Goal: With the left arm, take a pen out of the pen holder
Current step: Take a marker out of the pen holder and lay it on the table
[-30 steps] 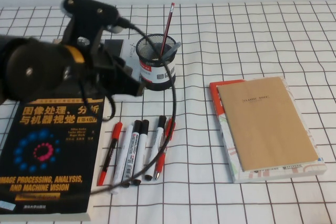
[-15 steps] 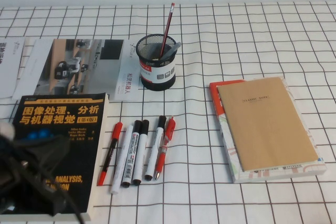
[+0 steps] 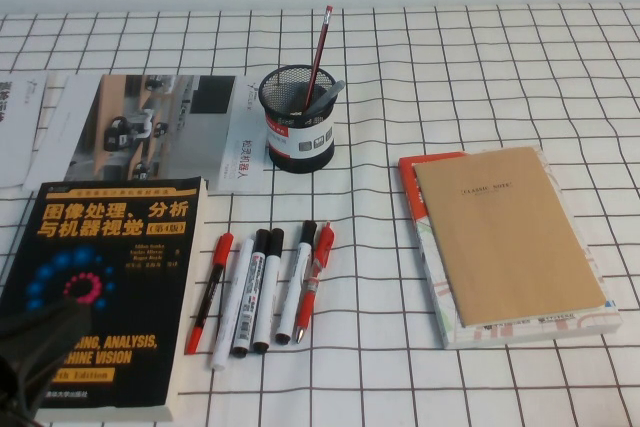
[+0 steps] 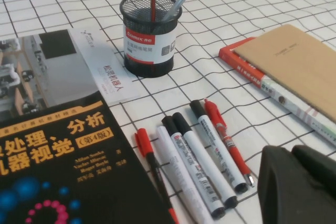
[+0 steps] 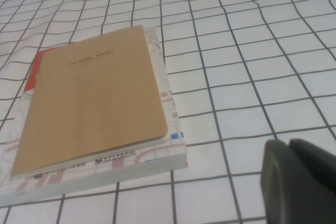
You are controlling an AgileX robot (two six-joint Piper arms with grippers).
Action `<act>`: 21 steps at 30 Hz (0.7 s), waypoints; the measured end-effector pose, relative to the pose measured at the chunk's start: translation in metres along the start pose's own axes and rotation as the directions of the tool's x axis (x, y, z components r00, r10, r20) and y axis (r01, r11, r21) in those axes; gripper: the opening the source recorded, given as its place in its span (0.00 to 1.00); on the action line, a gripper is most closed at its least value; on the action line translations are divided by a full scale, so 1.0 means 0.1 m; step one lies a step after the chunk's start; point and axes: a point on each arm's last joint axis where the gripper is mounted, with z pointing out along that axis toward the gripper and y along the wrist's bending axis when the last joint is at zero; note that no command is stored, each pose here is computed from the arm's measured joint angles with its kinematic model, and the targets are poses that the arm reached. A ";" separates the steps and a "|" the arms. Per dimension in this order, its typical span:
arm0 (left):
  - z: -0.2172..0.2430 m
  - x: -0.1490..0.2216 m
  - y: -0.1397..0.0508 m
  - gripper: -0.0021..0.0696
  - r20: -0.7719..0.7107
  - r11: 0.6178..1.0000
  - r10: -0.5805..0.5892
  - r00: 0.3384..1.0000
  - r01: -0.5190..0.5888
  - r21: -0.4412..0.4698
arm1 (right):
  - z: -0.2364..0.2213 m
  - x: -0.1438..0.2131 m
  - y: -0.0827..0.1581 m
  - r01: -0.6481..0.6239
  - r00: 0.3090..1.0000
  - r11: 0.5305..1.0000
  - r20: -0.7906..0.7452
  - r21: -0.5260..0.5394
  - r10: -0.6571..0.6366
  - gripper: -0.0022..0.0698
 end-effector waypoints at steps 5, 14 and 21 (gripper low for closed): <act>0.00 0.02 0.03 0.03 -0.025 0.997 0.072 0.997 -0.073 -0.032 | 0.00 0.00 0.00 0.000 1.000 1.000 0.000 0.000 0.000 0.01; -0.06 0.05 0.10 0.03 -0.017 0.987 0.118 0.993 -0.119 -0.105 | 0.00 0.00 0.00 0.000 1.000 1.000 0.000 0.000 0.000 0.01; -0.08 0.42 0.21 0.03 0.100 0.970 0.060 0.993 -0.035 -0.242 | 0.00 0.00 0.00 0.000 1.000 1.000 0.000 0.000 0.000 0.01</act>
